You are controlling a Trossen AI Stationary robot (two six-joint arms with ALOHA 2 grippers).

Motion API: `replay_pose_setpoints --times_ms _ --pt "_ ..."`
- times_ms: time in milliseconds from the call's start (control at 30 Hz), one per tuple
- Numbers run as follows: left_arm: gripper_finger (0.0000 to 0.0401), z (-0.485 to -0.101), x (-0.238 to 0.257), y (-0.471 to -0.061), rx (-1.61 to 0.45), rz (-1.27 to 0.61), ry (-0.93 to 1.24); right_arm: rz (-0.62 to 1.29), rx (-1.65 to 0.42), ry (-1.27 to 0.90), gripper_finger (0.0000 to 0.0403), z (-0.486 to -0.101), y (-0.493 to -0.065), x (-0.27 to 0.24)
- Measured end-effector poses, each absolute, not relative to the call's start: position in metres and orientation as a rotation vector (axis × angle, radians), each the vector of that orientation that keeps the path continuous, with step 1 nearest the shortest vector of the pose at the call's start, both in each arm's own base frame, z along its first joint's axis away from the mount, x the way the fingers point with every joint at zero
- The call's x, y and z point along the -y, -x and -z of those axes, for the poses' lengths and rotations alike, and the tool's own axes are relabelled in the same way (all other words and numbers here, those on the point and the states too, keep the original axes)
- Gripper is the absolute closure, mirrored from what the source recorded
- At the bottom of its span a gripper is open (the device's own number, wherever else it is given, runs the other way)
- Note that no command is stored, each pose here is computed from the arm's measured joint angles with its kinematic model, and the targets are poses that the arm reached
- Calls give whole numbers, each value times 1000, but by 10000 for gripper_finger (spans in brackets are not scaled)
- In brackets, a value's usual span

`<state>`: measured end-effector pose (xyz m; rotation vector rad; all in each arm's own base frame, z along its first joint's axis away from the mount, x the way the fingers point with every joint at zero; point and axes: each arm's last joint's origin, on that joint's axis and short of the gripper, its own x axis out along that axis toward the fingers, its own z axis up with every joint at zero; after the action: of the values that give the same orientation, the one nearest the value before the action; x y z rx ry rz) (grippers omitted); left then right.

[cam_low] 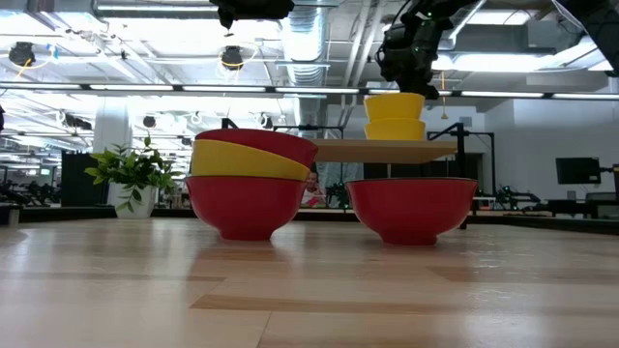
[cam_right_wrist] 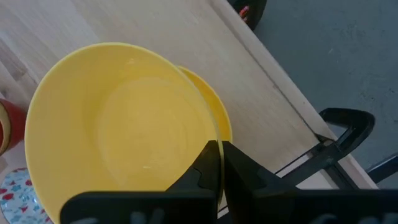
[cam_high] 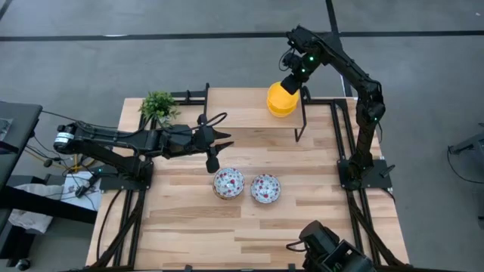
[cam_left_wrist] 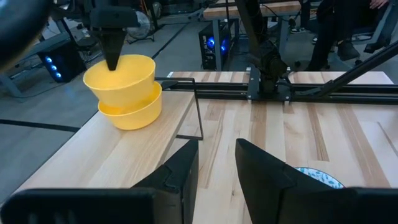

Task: Pick & Place Mini bowls
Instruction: Stack the top left yellow bowl on the other yellow bowl on the shelf

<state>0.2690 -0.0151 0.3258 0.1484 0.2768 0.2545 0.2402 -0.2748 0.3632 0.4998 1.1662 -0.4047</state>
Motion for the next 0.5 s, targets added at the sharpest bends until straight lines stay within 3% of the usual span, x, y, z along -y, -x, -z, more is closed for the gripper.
replay_pose_setpoints --times_ms 500 --pt "295 -326 15 -269 -277 -254 -148 385 -1194 -500 403 -344 -243 278"
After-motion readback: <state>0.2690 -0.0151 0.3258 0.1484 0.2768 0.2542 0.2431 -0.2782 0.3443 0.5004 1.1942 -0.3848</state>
